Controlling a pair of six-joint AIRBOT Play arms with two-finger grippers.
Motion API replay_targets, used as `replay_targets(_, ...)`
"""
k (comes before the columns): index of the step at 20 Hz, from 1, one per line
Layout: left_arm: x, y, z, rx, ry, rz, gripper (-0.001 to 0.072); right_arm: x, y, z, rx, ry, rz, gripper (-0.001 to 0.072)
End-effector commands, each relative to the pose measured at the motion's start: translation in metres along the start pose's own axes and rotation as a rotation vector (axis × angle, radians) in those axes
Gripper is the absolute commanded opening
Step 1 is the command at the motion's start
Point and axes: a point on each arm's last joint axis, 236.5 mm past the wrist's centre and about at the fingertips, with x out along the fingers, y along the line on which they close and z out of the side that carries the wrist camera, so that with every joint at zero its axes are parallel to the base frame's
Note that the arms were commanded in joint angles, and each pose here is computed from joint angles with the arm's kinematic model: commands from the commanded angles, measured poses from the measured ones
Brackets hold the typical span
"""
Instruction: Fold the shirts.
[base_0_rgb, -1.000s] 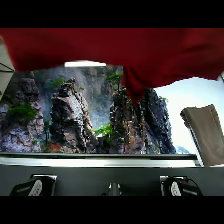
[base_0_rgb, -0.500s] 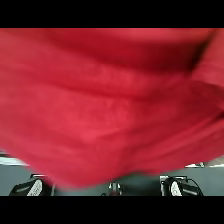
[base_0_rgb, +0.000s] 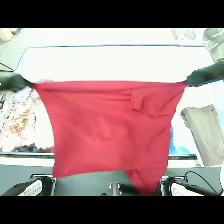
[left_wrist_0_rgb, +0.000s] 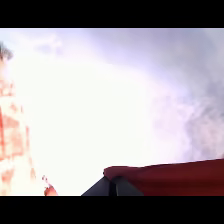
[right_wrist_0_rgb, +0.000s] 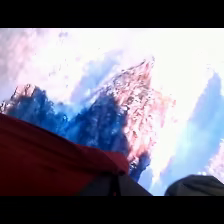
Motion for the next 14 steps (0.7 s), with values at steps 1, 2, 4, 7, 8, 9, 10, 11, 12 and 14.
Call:
replay_targets(1,0.092,0.04,-0.038,-0.096,0.152,0.009,0.0024,0.116,0.013,0.009,0.013,0.093,0.055,0.0016)
replay_targets(2,0.105,0.043,-0.035,-0.084,0.156,0.008,0.0024,0.131,0.013,0.019,0.03,0.059,0.05,0.0016)
replay_targets(4,0.127,0.042,-0.019,-0.067,0.131,0.01,0.0024,0.146,0.0,0.043,0.062,-0.041,0.015,0.0016)
replay_targets(7,0.142,0.037,0.02,-0.036,0.033,0.015,0.0024,0.137,-0.03,0.076,0.034,-0.185,-0.114,0.0016)
replay_targets(8,0.144,0.035,0.031,-0.029,0.011,0.013,0.0024,0.135,-0.035,0.079,0.025,-0.196,-0.136,0.0015)
replay_targets(9,0.146,0.034,0.036,-0.034,0.007,0.011,0.0024,0.136,-0.035,0.074,0.017,-0.177,-0.138,0.0015)
replay_targets(10,0.148,0.034,0.036,-0.046,0.017,0.008,0.0024,0.139,-0.033,0.064,0.013,-0.133,-0.127,0.0016)
replay_targets(11,0.15,0.034,0.028,-0.05,0.047,0.004,0.0024,0.141,-0.027,0.05,0.003,-0.071,-0.104,0.0016)
replay_targets(12,0.153,0.034,0.017,-0.053,0.092,-0.002,0.0024,0.142,-0.02,0.033,-0.025,0.002,-0.073,0.0016)
replay_targets(14,0.151,0.035,-0.007,-0.016,0.194,-0.008,0.0024,0.134,-0.003,-0.01,-0.097,0.184,0.002,0.0016)
